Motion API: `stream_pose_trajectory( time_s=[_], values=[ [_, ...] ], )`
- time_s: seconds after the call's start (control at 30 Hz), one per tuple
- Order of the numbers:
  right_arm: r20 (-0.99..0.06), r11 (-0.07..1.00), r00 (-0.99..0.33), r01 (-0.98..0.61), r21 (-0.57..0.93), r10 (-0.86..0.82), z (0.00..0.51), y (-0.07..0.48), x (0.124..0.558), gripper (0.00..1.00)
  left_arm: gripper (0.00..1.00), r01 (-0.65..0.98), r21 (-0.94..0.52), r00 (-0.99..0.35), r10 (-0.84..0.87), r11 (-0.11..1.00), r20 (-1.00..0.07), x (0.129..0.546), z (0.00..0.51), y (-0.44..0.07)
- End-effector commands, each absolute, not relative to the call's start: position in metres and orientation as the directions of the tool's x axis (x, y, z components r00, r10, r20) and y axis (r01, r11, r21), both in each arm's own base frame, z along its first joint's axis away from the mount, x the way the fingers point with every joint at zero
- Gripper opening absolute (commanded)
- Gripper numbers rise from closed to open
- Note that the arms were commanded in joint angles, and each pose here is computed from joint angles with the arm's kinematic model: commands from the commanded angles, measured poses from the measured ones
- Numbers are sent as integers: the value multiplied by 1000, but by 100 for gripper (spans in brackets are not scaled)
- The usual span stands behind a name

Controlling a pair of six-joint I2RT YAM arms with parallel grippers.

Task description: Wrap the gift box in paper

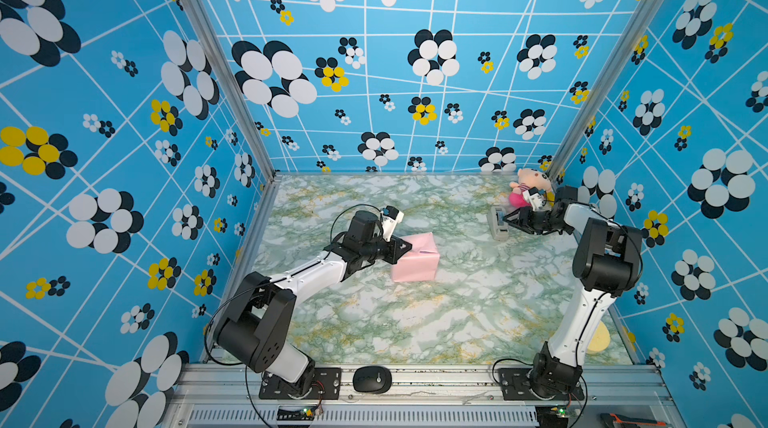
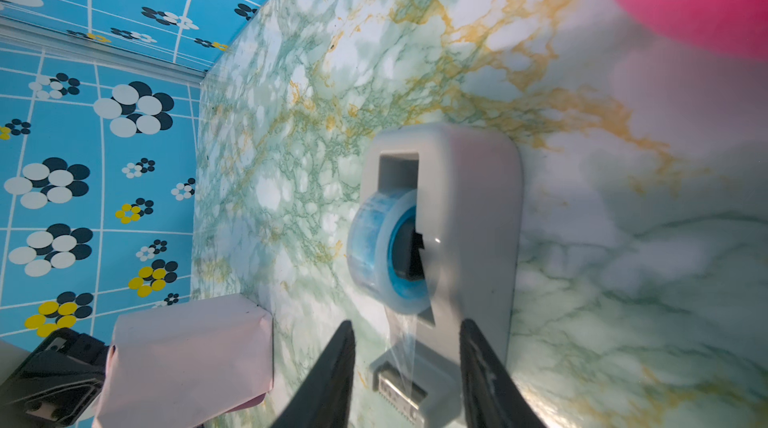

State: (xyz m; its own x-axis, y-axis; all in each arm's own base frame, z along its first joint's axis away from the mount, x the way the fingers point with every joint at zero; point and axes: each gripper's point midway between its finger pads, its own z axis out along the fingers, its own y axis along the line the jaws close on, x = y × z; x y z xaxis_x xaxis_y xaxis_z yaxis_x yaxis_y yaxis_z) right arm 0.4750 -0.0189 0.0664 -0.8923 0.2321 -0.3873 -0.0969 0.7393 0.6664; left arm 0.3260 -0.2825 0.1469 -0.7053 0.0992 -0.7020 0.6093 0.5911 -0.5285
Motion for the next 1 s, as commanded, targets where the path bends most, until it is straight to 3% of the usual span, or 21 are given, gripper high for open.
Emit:
stream_pose_trajectory(
  time_s=[0.0, 0.97],
  values=[
    [-342, 728, -916, -85, 680, 212, 60, -17, 467, 42, 6, 506, -508, -799, 157, 697, -581, 317, 93, -263],
    [-257, 634, -958, -118, 765, 131, 54, 10, 462, 35, 6, 515, -507, -792, 158, 691, -590, 319, 98, -265]
  ],
)
